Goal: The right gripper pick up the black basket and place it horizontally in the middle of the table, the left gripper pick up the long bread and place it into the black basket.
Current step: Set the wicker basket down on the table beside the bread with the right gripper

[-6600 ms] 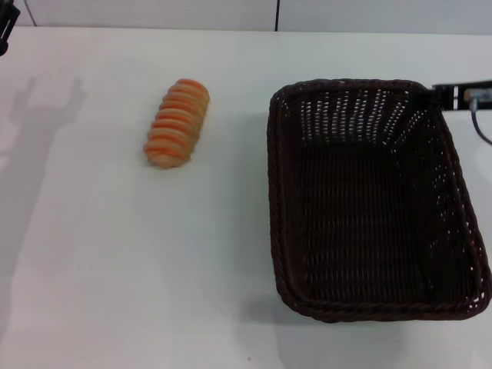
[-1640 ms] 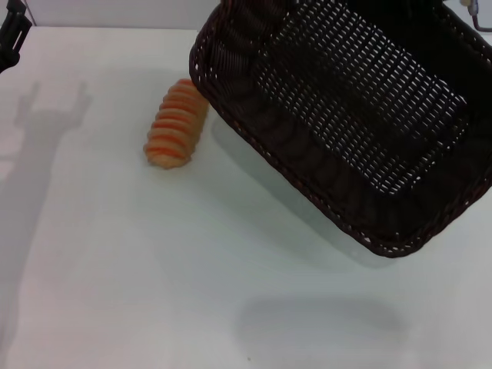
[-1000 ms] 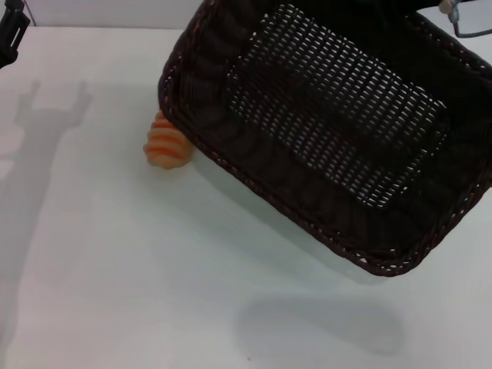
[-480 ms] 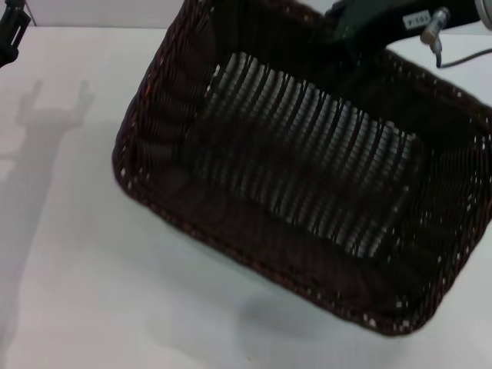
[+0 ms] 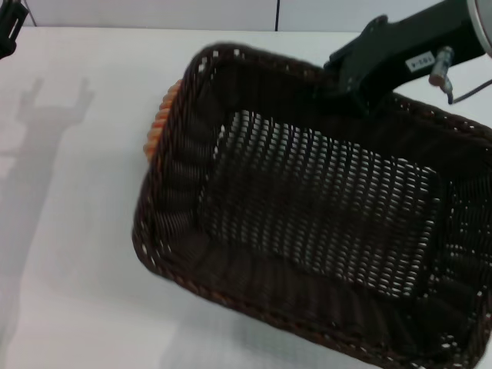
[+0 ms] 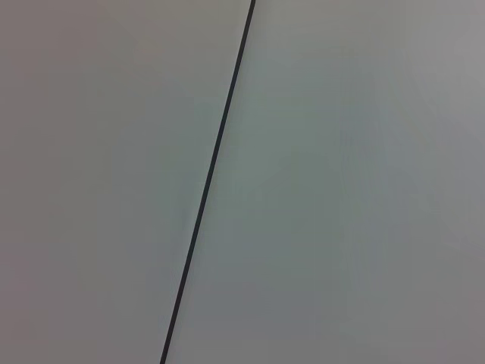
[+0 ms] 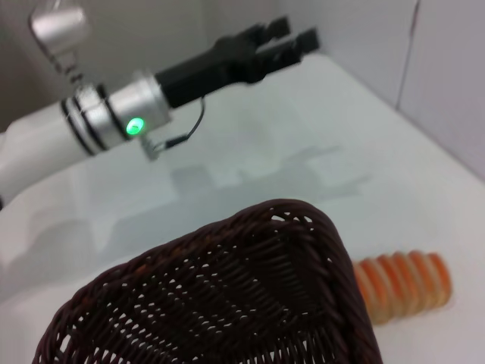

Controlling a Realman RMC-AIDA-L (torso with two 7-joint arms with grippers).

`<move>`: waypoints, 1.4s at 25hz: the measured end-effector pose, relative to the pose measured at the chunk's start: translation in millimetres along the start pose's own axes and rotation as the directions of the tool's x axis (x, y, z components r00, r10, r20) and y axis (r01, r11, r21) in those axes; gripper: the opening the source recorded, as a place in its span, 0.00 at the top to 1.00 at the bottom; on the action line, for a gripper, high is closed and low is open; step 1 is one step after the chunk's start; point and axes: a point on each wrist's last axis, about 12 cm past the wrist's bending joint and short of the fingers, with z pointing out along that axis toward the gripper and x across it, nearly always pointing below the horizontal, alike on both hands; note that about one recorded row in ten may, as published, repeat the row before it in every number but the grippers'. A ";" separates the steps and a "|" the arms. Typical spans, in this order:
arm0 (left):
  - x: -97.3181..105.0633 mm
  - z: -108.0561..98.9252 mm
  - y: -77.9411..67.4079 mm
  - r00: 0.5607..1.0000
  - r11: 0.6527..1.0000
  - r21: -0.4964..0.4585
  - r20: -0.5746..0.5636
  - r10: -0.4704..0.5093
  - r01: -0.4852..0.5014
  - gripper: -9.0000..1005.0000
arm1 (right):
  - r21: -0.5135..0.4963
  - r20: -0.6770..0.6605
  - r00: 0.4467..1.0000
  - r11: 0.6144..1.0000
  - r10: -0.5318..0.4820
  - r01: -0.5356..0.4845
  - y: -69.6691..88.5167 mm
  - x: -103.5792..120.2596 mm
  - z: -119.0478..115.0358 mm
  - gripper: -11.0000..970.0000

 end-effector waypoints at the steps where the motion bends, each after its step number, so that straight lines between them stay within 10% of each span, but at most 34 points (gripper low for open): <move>1: -0.9 0.6 -0.4 1.000 1.000 0.002 0.004 -0.001 0.001 0.15 | -0.021 -0.021 1.000 1.000 -0.009 0.009 -0.4 1.6 3.7 0.82; 35: -6.0 2.2 -1.8 0.999 1.000 -0.001 0.039 -0.011 0.011 0.15 | -0.186 -0.210 0.928 0.945 -0.307 0.270 17.1 -17.8 74.2 0.82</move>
